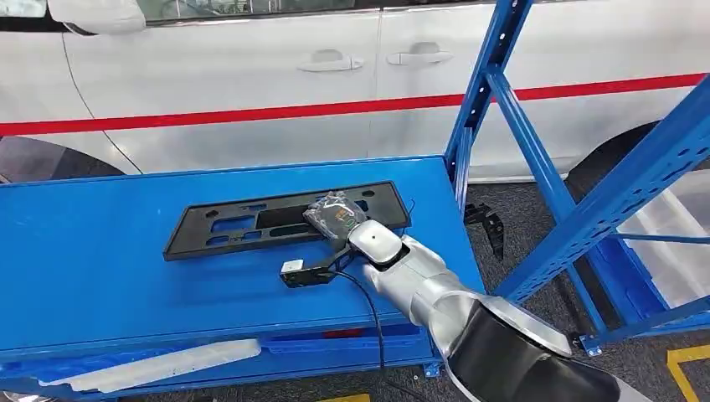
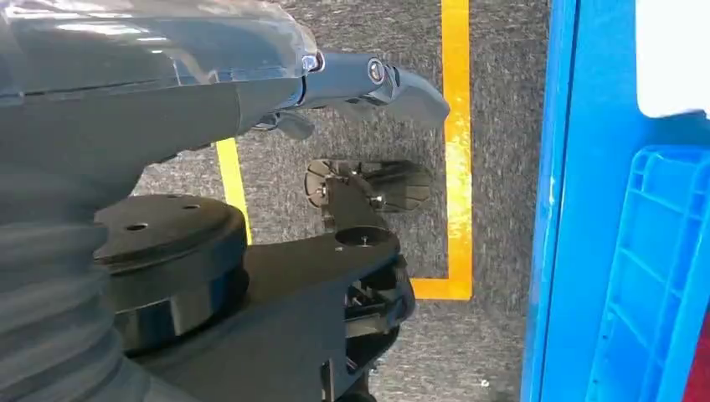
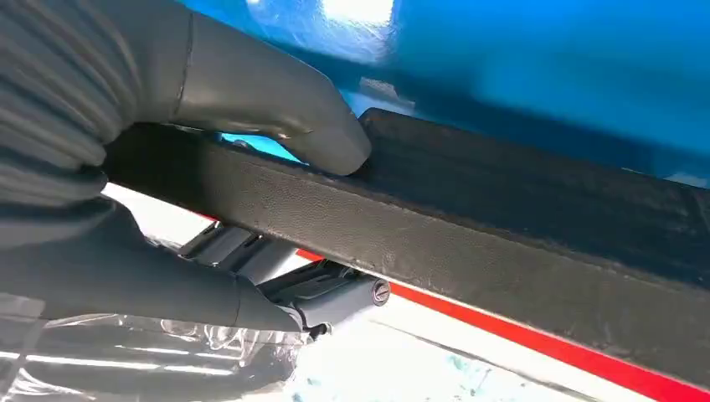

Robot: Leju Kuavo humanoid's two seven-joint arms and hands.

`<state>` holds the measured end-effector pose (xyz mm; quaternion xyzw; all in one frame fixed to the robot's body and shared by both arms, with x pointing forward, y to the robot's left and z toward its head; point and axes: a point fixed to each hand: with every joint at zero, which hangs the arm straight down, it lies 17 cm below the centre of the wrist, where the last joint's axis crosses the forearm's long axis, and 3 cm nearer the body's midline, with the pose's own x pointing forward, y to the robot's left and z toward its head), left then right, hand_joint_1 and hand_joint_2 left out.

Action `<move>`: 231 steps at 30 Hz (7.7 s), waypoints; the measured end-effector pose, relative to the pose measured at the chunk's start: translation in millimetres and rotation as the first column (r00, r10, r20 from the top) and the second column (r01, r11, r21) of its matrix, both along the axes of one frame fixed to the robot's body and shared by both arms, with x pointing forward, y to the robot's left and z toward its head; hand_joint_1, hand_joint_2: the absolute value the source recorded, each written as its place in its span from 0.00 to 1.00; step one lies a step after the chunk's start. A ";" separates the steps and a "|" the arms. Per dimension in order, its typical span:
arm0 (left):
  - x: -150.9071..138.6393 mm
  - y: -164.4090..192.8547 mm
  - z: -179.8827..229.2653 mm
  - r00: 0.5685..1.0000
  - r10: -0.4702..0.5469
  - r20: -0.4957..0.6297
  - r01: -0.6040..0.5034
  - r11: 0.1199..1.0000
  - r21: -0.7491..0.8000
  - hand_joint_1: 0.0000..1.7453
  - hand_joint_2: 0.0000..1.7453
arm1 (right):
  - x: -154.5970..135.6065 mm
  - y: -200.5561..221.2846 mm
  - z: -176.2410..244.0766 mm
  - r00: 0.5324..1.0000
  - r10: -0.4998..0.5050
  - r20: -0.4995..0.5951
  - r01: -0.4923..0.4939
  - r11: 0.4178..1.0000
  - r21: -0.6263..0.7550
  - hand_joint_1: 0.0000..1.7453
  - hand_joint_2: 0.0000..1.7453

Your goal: Take the parts from the cabinet and place them on the table.

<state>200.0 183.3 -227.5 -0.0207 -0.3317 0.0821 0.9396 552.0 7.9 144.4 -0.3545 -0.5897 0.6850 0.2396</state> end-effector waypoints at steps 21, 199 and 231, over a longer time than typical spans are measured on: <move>-8.7 1.2 -3.5 1.000 0.013 -0.021 -0.014 1.000 -0.013 0.00 1.00 | -7.4 2.6 -12.4 1.000 0.006 -0.016 -0.007 1.000 -0.017 1.00 1.00; -4.2 -1.4 0.8 0.990 -0.137 0.036 0.134 0.989 0.062 0.00 1.00 | 56.2 -185.7 162.9 0.946 -0.022 0.325 0.000 0.998 0.066 1.00 1.00; 19.9 4.3 10.0 0.985 -0.148 0.092 0.137 0.983 0.118 0.00 1.00 | 77.3 -225.5 295.3 0.877 -0.106 0.469 0.016 0.981 0.193 1.00 1.00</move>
